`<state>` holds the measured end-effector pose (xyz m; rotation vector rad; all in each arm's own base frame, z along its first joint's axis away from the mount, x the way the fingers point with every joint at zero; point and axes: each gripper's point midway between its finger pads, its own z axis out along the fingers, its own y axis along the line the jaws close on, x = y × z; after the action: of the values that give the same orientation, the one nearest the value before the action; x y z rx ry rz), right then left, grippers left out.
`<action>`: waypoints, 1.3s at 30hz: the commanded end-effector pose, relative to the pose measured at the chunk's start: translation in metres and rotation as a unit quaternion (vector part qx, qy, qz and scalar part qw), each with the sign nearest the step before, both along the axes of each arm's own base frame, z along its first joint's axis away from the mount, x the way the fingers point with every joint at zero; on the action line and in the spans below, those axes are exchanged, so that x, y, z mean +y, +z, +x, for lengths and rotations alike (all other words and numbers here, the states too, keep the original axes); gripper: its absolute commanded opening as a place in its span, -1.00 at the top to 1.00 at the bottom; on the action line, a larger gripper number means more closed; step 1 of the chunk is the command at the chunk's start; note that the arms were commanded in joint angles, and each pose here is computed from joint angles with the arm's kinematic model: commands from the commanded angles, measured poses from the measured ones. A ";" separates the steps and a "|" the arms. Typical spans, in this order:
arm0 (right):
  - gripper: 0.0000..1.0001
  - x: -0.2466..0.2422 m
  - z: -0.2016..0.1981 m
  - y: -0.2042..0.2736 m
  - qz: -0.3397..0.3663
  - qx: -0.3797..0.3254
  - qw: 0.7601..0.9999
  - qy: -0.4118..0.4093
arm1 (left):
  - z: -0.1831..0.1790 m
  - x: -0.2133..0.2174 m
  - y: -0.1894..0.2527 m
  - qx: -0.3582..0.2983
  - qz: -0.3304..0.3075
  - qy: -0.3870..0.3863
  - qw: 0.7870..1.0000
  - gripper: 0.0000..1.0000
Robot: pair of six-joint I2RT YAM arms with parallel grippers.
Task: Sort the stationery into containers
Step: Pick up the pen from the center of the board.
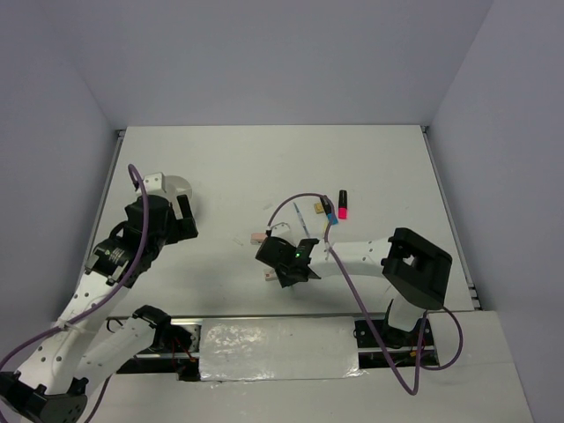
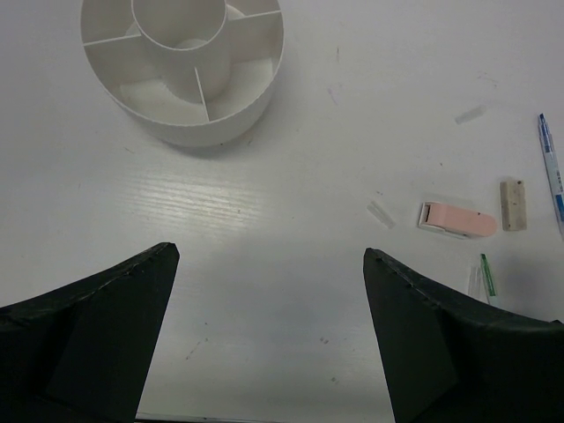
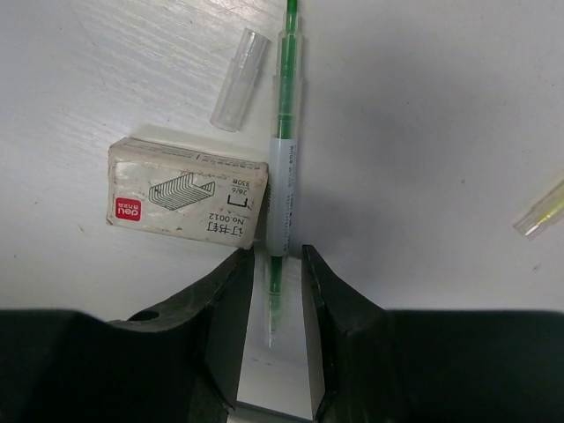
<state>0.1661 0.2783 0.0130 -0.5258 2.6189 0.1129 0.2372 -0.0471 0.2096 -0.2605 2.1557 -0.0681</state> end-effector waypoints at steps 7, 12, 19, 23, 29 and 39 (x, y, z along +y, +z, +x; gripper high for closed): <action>0.38 -0.011 0.009 -0.006 -0.029 -0.020 0.999 -0.019 | 0.003 -0.003 0.007 -0.020 0.002 -0.007 1.000 -0.99; 0.73 -0.023 0.015 -0.007 -0.020 -0.019 0.999 -0.032 | 0.004 -0.011 0.007 -0.018 -0.004 -0.029 0.999 -0.99; 0.99 -0.040 0.013 0.004 -0.016 -0.029 0.998 -0.051 | 0.008 -0.021 0.004 -0.002 -0.006 -0.052 0.999 -0.99; 1.00 -0.051 0.015 0.023 -0.012 -0.050 0.996 -0.066 | 0.008 -0.024 0.007 0.013 -0.018 -0.043 0.999 -0.99; 1.00 -0.059 0.013 0.075 0.042 -0.081 0.993 -0.079 | 0.016 -0.089 0.009 0.027 -0.092 -0.106 0.990 -0.99; 1.00 -0.127 -0.001 0.142 0.067 -0.133 0.975 -0.167 | 0.013 -0.204 -0.051 0.094 -0.025 -0.123 0.988 -0.85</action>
<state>0.1662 0.1857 0.1367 -0.1588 2.4056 0.2019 0.2413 -0.2298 0.1563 0.0681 2.4164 -0.2700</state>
